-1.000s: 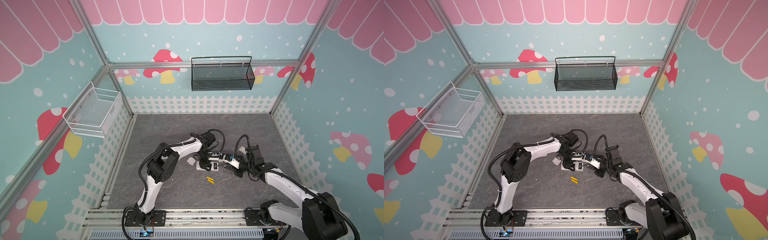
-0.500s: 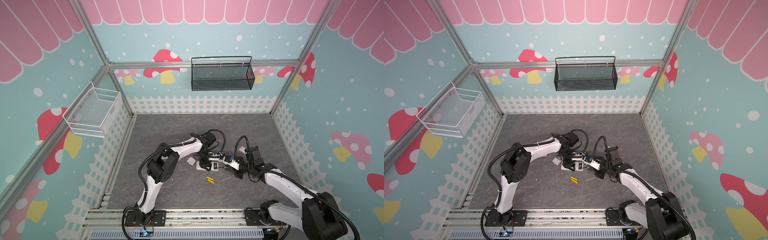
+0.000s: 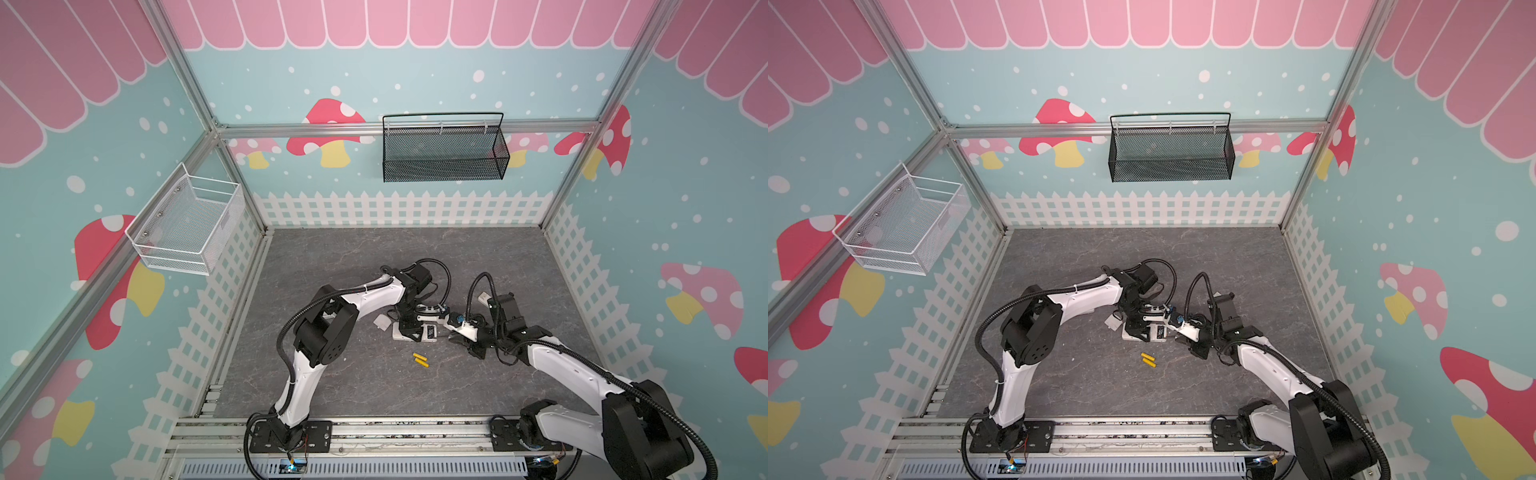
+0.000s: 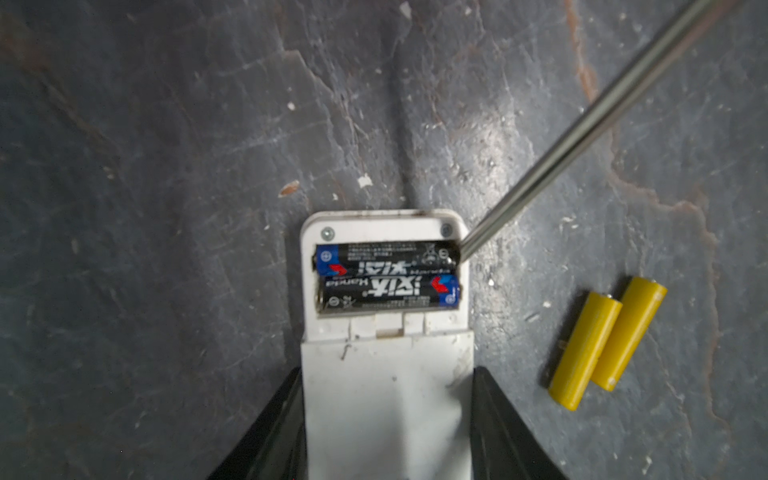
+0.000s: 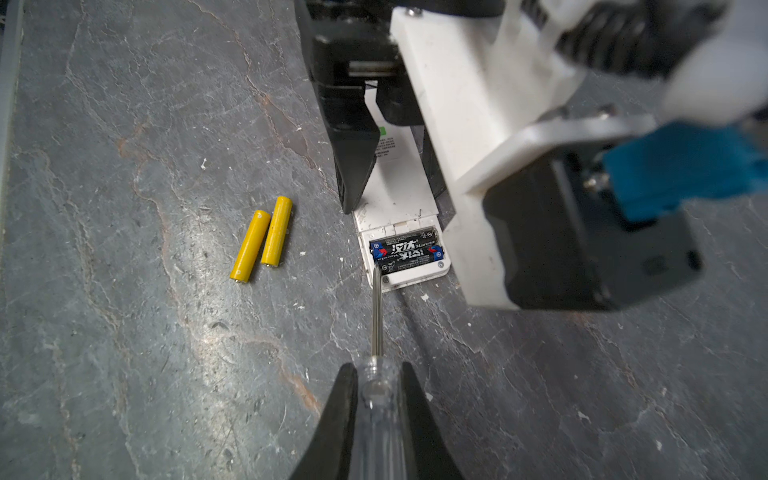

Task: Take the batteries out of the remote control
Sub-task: 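Insert the screwdriver tip beside the batteries with the right gripper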

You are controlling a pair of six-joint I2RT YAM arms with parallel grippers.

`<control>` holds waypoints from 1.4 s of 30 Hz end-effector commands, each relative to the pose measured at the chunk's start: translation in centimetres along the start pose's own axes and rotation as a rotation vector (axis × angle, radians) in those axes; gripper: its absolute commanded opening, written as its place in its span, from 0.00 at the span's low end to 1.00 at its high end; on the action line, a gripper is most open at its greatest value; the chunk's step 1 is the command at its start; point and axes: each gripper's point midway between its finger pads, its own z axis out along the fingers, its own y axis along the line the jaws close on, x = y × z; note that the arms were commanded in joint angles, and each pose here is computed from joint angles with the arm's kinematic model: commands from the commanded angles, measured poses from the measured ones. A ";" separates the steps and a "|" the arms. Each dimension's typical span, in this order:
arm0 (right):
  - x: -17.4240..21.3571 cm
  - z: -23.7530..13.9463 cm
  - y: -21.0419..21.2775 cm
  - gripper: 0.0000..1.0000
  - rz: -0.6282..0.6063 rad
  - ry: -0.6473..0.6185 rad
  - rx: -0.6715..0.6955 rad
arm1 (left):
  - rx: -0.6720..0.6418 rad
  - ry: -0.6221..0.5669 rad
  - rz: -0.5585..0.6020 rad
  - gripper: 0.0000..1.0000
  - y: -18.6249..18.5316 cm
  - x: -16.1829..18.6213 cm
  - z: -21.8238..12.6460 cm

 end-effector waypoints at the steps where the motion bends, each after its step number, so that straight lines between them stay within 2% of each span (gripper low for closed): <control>1: 0.7 0.4 0.5 0.00 -0.024 0.033 -0.017 | 0.044 0.069 0.007 0.51 -1.3 1.5 1.4; 7: 1.1 0.7 0.4 0.00 -0.091 0.069 0.023 | 0.046 0.066 0.008 0.50 -1.4 1.6 1.3; 12: 1.4 0.6 -0.5 0.00 -0.141 0.092 0.116 | 0.049 0.064 0.012 0.49 -1.5 1.5 1.3; 24: -0.9 -1.4 -2.7 0.00 -0.267 0.008 0.372 | 0.046 0.070 0.012 0.49 -1.5 1.6 1.4; 42: -1.5 -2.2 -3.1 0.00 -0.267 -0.020 0.421 | 0.043 0.074 0.017 0.49 -1.5 1.6 1.5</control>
